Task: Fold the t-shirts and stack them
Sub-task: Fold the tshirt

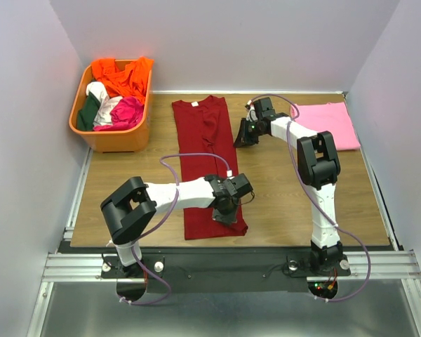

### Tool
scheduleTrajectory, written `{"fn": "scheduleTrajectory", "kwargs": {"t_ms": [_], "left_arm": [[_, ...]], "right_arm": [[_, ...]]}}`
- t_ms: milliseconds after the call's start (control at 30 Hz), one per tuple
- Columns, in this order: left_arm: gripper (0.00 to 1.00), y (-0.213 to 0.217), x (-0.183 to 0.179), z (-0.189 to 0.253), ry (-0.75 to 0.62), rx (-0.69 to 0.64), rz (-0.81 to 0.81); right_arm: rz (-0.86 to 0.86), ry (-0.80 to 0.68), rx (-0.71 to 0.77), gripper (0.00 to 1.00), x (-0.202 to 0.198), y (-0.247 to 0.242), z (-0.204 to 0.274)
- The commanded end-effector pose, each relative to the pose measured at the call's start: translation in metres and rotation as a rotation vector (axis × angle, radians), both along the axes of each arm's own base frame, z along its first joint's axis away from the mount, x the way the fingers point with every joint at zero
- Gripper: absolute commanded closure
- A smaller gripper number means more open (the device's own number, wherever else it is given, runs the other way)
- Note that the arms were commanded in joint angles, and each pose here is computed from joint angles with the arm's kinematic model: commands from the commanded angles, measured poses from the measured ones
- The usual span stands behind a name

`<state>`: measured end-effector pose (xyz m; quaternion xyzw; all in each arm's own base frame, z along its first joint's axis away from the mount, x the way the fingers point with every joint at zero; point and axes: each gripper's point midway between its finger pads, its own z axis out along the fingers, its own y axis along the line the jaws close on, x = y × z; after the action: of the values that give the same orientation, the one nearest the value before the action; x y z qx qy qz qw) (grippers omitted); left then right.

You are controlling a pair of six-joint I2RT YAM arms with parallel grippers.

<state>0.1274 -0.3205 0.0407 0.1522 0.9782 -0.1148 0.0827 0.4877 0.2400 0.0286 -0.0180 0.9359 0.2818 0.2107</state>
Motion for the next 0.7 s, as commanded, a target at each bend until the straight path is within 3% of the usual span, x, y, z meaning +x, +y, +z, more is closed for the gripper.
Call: {"fn": "scheduleTrajectory", "kwargs": {"t_ms": [0,100,200,533,667], "left_arm": [[1.00,0.002,-0.012,0.016,0.016,-0.027,-0.038],[1.00,-0.006,-0.015,0.018,0.033,-0.053,-0.063],[0.97,0.006,-0.011,0.014,0.007,0.006,-0.057],[0.40,-0.017,0.002,0.070,-0.082,-0.167,-0.004],[0.38,-0.011,0.004,0.082,-0.116,-0.216,0.047]], "right_arm": [[-0.048,-0.042,-0.099,0.83,0.020,-0.024,-0.019],[-0.046,-0.048,-0.087,0.83,0.022,-0.022,-0.015],[-0.047,-0.068,-0.084,0.82,0.024,-0.021,-0.005],[-0.069,-0.162,-0.025,0.70,0.006,-0.024,0.077],[-0.083,-0.153,0.000,0.68,-0.043,-0.034,0.105]]}}
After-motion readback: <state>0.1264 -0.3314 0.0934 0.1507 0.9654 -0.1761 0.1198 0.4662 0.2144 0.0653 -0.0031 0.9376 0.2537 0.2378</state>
